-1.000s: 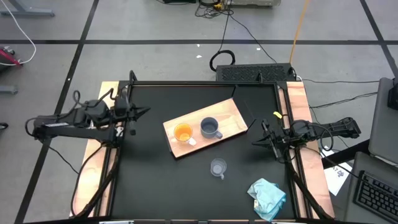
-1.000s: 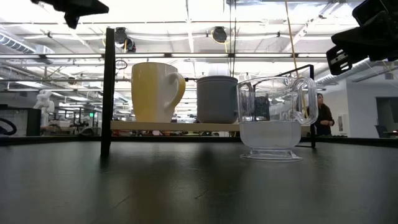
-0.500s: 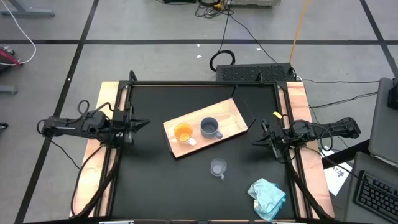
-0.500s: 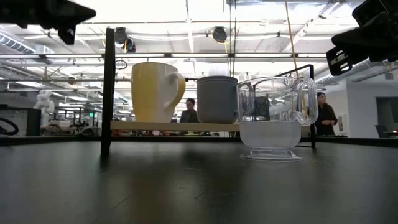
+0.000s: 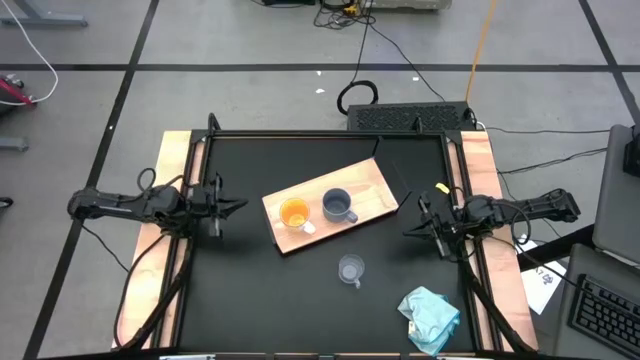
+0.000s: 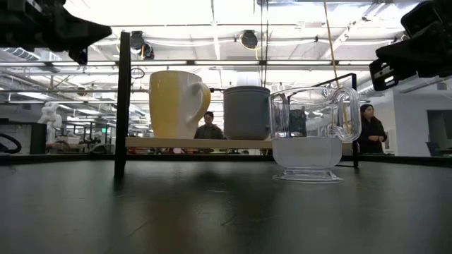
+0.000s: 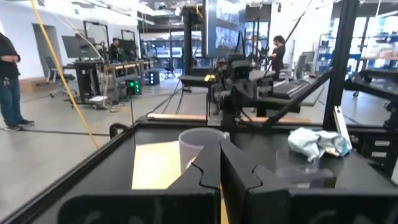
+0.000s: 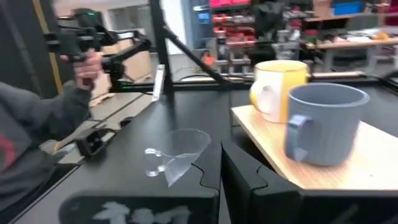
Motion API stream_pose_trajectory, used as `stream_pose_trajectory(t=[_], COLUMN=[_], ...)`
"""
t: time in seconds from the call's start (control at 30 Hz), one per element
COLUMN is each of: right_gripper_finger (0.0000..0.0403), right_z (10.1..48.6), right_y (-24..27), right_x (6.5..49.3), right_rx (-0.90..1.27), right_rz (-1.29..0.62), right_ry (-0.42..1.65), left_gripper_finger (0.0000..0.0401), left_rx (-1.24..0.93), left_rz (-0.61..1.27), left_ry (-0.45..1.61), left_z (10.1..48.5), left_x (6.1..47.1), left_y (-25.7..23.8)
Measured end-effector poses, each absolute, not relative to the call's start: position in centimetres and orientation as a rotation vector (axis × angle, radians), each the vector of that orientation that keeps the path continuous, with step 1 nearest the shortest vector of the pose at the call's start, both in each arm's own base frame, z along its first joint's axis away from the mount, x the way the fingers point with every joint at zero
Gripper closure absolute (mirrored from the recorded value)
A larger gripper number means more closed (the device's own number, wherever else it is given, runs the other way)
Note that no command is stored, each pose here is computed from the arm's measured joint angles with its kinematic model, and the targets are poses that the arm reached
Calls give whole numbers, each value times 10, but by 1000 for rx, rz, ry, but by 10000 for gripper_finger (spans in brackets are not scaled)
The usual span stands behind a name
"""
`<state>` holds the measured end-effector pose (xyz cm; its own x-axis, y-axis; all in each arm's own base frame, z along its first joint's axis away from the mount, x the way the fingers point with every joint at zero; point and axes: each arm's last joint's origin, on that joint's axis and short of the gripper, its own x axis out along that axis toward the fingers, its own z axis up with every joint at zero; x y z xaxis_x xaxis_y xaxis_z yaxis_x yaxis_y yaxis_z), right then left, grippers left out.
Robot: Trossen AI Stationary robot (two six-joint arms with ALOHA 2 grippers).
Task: Stack small to large cups/mugs on shelf
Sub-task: Put the transparent mug on the shelf
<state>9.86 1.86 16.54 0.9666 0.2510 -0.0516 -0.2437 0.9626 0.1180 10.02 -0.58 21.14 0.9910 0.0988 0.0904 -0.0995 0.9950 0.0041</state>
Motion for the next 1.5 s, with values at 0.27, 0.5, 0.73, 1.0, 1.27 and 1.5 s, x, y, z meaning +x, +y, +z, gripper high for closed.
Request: stream_pose_trajectory(t=[0.27, 0.5, 0.73, 1.0, 1.27, 1.5], right_gripper_finger=[403, 403, 403, 403, 403, 403], right_z=[172, 178, 190, 218, 238, 241], right_y=[19, 20, 22, 28, 36, 42], right_x=[99, 103, 114, 141, 177, 213], right_rx=[92, 93, 118, 104, 128, 135], right_rz=[271, 276, 299, 353, 394, 402], right_ry=[0, -55, -21, 82, 230, 362], left_gripper_finger=[401, 401, 401, 400, 400, 400], left_rx=[6, 5, 10, 6, 9, 12], left_rz=[39, 37, 38, 38, 37, 37], left_ry=[-65, -64, -48, -46, -33, -33], left_z=[202, 202, 200, 200, 199, 199], left_x=[102, 102, 102, 102, 102, 102], left_y=[-8, -8, -8, -8, -8, -8])
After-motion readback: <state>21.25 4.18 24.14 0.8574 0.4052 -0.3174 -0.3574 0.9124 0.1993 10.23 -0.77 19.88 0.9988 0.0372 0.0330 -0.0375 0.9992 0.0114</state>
